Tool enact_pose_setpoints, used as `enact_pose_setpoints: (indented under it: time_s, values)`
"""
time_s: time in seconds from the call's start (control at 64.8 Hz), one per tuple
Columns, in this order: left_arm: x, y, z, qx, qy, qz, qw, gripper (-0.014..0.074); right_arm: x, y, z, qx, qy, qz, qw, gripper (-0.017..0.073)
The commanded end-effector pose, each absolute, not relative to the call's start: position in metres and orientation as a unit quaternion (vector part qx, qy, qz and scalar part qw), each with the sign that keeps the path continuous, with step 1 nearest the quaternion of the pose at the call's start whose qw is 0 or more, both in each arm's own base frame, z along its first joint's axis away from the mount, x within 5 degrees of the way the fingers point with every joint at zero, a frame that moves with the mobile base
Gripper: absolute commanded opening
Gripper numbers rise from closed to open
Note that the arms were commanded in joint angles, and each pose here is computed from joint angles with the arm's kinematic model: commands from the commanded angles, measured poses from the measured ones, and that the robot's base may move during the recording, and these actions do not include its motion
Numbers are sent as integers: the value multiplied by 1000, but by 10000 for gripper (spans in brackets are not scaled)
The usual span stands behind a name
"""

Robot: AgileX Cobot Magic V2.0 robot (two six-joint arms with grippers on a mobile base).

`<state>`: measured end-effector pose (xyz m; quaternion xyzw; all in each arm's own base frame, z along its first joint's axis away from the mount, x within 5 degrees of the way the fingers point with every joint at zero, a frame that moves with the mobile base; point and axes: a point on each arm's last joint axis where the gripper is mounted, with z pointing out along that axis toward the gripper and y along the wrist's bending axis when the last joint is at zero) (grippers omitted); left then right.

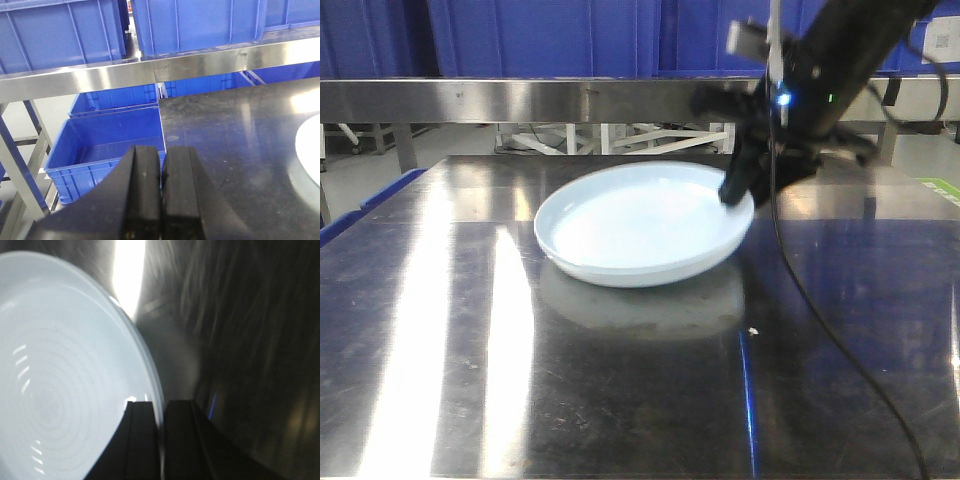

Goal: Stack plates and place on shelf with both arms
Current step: 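Lift the plate stack up off the table with the right gripper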

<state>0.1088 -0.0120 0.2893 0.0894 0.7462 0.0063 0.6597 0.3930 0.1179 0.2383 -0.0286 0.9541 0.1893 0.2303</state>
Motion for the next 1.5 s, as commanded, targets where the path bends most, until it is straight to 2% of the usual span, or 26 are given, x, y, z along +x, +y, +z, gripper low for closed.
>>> enact_pose_setpoints:
  time_s: [0.0, 0.278, 0.509, 0.849, 1.188, 1.481]
  values:
    - [110, -12, 307, 81, 708, 1, 701, 83, 384, 112, 308, -27, 911, 205, 357, 55]
    - [110, -12, 307, 81, 708, 1, 701, 83, 347, 91, 364, -60, 846, 149, 508, 55]
    - [110, -12, 307, 81, 708, 1, 701, 83, 290, 63, 372, -28, 773, 118, 623, 55]
    - [110, -12, 307, 81, 708, 1, 701, 83, 205, 13, 357, 32, 747, 71, 661, 55]
    - [110, -12, 307, 81, 708, 1, 701, 83, 130, 8, 324, 32, 718, 73, 692, 55]
    - [110, -12, 307, 81, 708, 1, 701, 83, 94, 6, 300, 30, 697, 76, 713, 55]
